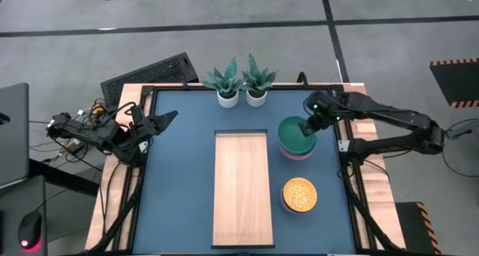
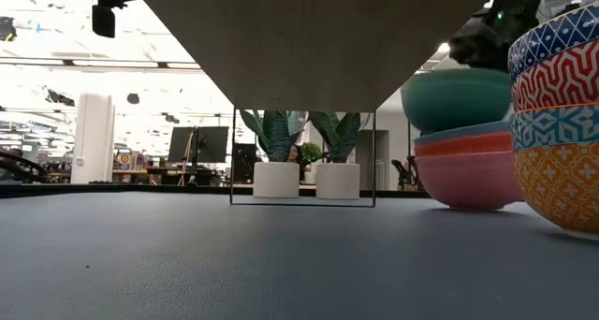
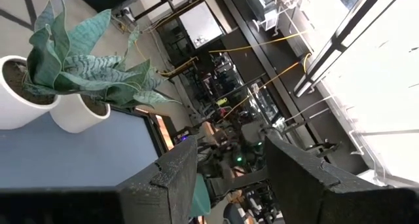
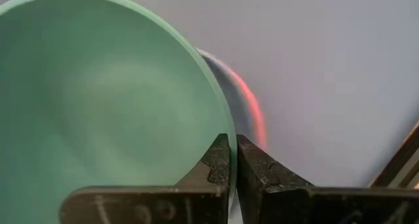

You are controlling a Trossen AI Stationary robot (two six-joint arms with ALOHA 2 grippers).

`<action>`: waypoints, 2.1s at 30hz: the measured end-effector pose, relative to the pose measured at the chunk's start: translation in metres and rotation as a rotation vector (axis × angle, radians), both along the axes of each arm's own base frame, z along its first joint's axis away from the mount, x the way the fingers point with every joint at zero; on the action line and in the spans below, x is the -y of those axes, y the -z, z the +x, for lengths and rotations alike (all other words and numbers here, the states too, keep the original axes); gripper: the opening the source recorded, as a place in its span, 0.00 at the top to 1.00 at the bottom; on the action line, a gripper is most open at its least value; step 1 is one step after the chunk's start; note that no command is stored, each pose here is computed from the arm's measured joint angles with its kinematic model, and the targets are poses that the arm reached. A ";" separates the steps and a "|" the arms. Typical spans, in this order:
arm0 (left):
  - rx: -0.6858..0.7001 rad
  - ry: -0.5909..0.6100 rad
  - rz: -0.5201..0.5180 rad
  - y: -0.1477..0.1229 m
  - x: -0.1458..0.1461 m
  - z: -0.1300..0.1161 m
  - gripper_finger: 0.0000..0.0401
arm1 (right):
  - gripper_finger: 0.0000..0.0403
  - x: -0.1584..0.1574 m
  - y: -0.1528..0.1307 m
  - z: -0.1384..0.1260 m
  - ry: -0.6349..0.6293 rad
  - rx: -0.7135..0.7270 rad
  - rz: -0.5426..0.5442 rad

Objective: Place and stack bowls onto a shelf
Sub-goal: Put the green bowl on the shelf

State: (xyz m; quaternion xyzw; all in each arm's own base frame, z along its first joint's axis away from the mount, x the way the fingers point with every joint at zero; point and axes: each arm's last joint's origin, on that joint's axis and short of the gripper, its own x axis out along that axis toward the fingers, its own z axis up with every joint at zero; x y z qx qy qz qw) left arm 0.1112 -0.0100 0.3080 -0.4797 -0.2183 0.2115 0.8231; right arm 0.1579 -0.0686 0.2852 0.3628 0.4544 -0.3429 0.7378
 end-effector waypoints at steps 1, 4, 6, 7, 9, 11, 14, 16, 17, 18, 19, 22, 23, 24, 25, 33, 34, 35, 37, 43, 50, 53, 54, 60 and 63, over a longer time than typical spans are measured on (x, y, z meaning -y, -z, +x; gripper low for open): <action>0.000 0.000 0.000 0.000 0.000 0.000 0.59 | 0.93 0.000 -0.004 0.000 0.005 0.013 -0.003; 0.000 0.000 0.000 0.000 0.000 0.000 0.59 | 0.93 0.000 -0.018 0.002 0.004 0.062 -0.023; 0.000 0.000 0.000 0.000 0.000 0.000 0.59 | 0.92 -0.001 -0.029 0.003 -0.003 0.099 -0.038; 0.000 0.000 0.000 0.000 0.000 0.000 0.59 | 0.92 -0.001 -0.036 0.005 -0.012 0.128 -0.050; 0.000 0.000 0.000 0.000 0.000 0.000 0.59 | 0.92 -0.005 -0.054 0.009 -0.039 0.207 -0.079; 0.000 0.000 0.000 0.000 0.000 0.000 0.59 | 0.92 -0.010 -0.070 0.014 -0.069 0.254 -0.091; 0.000 -0.001 0.000 0.000 0.000 0.000 0.59 | 0.93 -0.017 -0.084 0.032 -0.122 0.262 -0.079; 0.000 -0.001 0.000 0.000 0.000 0.000 0.59 | 0.93 -0.022 -0.091 0.050 -0.169 0.248 -0.070; 0.000 -0.001 0.000 0.000 0.000 0.000 0.59 | 0.93 -0.025 -0.094 0.059 -0.197 0.237 -0.066; 0.000 -0.001 0.000 0.000 0.000 0.000 0.59 | 0.92 -0.028 -0.097 0.069 -0.228 0.223 -0.065; 0.000 0.000 0.000 0.000 0.000 0.000 0.59 | 0.92 -0.031 -0.101 0.078 -0.258 0.208 -0.065; 0.000 -0.001 0.000 0.000 0.000 0.000 0.59 | 0.92 -0.039 -0.109 0.102 -0.340 0.154 -0.064; 0.000 0.000 0.000 0.000 0.000 0.000 0.59 | 0.92 -0.042 -0.111 0.109 -0.366 0.142 -0.067; 0.000 0.000 0.000 0.000 0.000 0.000 0.59 | 0.92 -0.043 -0.112 0.116 -0.390 0.127 -0.070; -0.001 0.000 0.000 0.000 0.000 0.000 0.59 | 0.92 -0.044 -0.113 0.123 -0.413 0.121 -0.077; 0.000 0.024 0.006 0.000 0.001 0.000 0.59 | 0.92 -0.043 -0.092 0.166 -0.482 0.050 -0.086; 0.000 0.025 0.006 0.000 0.001 0.000 0.59 | 0.92 -0.042 -0.088 0.171 -0.481 0.038 -0.081; 0.000 0.025 0.006 0.000 0.001 0.000 0.59 | 0.92 -0.041 -0.084 0.175 -0.484 0.029 -0.072; -0.001 0.024 0.007 0.000 0.001 0.000 0.59 | 0.92 -0.041 -0.076 0.181 -0.496 0.010 -0.058; -0.020 0.025 0.012 0.002 0.001 0.001 0.59 | 0.92 -0.041 -0.062 0.196 -0.499 -0.006 -0.044; -0.021 0.026 0.010 0.002 0.001 0.001 0.59 | 0.92 -0.040 -0.050 0.207 -0.494 -0.018 -0.036; -0.020 0.026 0.008 0.002 0.001 0.001 0.59 | 0.92 -0.040 -0.050 0.209 -0.494 -0.001 -0.041; -0.019 0.026 0.007 0.002 0.001 0.001 0.59 | 0.92 -0.040 -0.050 0.209 -0.493 0.005 -0.044; -0.019 0.026 0.007 0.002 0.001 0.001 0.59 | 0.89 -0.036 -0.051 0.211 -0.477 0.024 -0.051; -0.019 0.026 0.007 0.002 0.001 0.001 0.59 | 0.87 -0.036 -0.051 0.211 -0.481 0.023 -0.054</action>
